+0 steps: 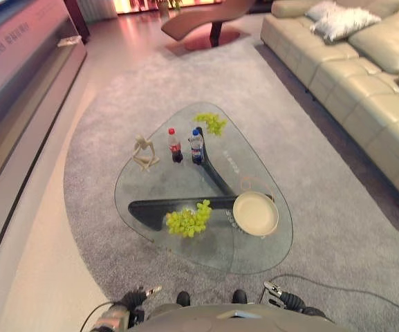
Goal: Pick up fruits into the plate
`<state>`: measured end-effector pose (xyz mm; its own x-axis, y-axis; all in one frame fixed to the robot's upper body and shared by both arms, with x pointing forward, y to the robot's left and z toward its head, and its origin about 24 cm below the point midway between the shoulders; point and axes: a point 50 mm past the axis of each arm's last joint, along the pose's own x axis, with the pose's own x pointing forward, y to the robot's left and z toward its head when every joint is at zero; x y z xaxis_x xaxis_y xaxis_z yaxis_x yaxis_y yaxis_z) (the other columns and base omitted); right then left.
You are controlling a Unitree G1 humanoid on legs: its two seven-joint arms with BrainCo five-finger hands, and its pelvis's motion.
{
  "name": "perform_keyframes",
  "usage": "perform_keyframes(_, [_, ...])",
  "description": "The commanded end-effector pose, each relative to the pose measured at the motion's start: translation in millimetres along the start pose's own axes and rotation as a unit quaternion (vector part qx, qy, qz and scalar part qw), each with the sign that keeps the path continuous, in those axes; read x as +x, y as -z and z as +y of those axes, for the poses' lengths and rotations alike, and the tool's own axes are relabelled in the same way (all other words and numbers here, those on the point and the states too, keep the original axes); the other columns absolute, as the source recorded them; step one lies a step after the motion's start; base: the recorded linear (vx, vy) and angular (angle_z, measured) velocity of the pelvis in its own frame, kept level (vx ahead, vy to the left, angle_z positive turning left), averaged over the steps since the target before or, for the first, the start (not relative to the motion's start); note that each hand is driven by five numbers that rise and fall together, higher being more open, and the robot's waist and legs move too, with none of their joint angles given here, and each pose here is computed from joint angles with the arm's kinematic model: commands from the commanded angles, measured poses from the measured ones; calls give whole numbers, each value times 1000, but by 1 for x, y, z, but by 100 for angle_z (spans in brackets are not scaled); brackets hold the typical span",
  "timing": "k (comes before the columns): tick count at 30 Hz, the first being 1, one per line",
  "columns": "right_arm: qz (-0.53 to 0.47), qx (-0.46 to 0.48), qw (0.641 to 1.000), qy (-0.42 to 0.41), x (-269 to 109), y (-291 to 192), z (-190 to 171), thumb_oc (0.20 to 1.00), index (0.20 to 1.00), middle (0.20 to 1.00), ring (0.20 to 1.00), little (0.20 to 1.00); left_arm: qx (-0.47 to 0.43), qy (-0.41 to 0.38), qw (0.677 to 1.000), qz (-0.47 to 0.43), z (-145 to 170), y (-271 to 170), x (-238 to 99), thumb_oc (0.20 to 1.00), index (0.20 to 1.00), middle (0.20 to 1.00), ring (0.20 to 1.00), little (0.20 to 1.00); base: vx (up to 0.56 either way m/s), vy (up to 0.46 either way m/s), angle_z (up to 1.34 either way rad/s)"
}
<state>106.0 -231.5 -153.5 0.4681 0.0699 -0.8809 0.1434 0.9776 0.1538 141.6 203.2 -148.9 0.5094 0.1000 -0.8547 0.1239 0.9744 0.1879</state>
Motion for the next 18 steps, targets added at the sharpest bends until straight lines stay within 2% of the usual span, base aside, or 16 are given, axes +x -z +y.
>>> perform_keyframes(1, [-80,-30,996,-27,8,-63,13,1000,1000,1000,1000,1000,97,-80,981,-148,16,-93,4,1000,1000,1000,1000,1000,-107,97,-9])
perform_keyframes(5, [-129,-48,990,-34,4,-98,15,1000,1000,1000,1000,1000,163,-145,944,-247,26,-157,-11,1000,1000,1000,1000,1000,-116,97,-13])
perform_keyframes(8, [-157,-58,985,-36,1,-115,15,1000,1000,1000,1000,1000,195,-184,918,-291,36,-187,-22,1000,1000,1000,1000,1000,-120,91,-3])
perform_keyframes(9, [-181,-66,981,-38,-3,-131,17,1000,1000,1000,1000,1000,222,-219,892,-328,48,-212,-36,1000,1000,1000,1000,1000,-135,82,-8])
perform_keyframes(11, [-208,-66,975,-40,-7,-145,18,1000,1000,1000,1000,1000,251,-265,858,-362,67,-247,-55,1000,1000,1000,1000,1000,-131,42,-10])
perform_keyframes(18, [-263,-76,959,-70,-14,-188,40,1000,1000,1000,1000,1000,281,-368,796,-390,92,-325,-100,1000,1000,1000,1000,1000,-83,-9,-11])
